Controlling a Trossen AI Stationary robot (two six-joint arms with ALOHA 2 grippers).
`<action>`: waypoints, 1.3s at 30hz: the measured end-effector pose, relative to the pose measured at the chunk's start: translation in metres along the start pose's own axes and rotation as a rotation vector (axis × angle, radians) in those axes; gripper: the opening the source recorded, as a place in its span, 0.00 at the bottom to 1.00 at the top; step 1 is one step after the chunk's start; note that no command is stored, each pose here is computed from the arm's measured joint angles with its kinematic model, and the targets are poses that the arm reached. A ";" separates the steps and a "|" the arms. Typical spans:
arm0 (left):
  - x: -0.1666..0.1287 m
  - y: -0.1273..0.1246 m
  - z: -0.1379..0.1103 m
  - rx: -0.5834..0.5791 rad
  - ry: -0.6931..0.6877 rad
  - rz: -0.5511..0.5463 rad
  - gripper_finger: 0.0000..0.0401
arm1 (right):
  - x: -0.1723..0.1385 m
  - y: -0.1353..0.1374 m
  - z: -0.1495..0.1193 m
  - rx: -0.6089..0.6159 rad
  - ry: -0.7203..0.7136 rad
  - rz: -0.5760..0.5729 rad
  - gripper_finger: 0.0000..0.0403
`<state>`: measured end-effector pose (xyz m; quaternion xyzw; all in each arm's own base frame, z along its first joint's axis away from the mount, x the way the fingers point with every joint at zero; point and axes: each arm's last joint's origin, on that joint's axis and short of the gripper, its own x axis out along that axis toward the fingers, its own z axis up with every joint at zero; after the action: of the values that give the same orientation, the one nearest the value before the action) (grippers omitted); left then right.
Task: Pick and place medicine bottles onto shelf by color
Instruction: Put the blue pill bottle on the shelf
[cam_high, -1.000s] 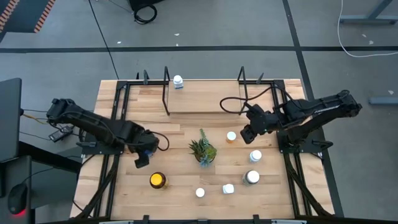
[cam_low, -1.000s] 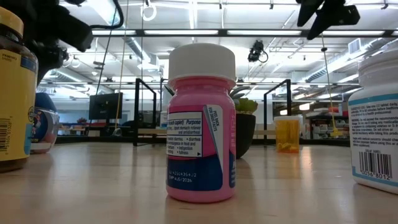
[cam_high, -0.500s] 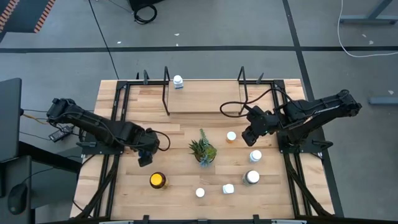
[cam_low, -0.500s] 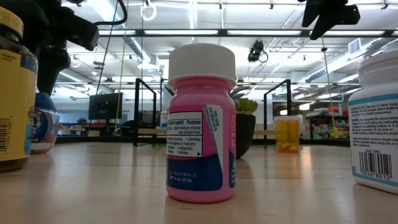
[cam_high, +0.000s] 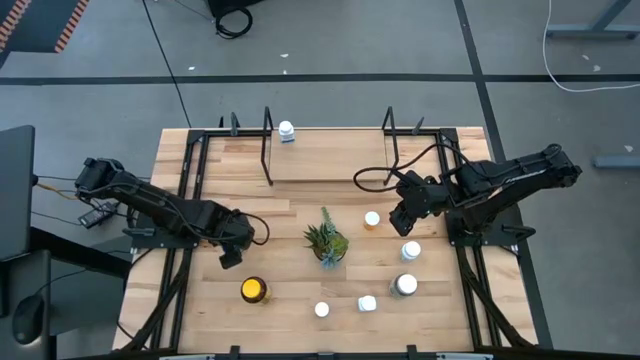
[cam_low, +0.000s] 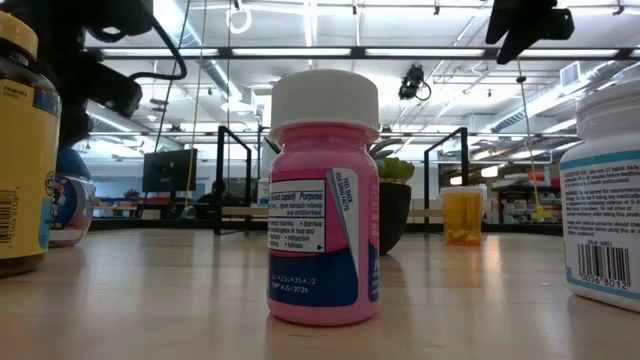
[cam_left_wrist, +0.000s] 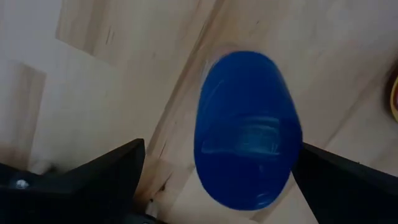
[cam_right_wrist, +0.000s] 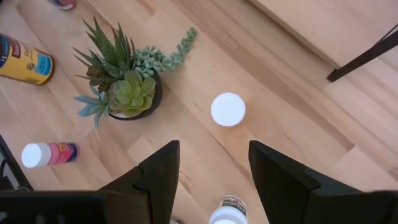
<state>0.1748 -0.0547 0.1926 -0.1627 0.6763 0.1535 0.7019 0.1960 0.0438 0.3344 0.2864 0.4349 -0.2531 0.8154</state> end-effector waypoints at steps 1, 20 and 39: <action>0.000 0.000 0.000 0.001 -0.002 -0.002 0.99 | 0.000 0.000 0.000 -0.004 0.000 0.000 0.50; 0.000 -0.004 0.004 0.002 -0.048 -0.035 0.77 | 0.000 0.000 0.000 -0.006 0.003 -0.001 0.50; -0.125 0.010 0.061 0.104 -0.366 -0.094 0.46 | -0.009 -0.006 -0.004 -0.077 0.091 0.071 0.50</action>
<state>0.2205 -0.0187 0.3189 -0.1270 0.5362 0.1126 0.8268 0.1851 0.0441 0.3387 0.2811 0.4707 -0.1936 0.8136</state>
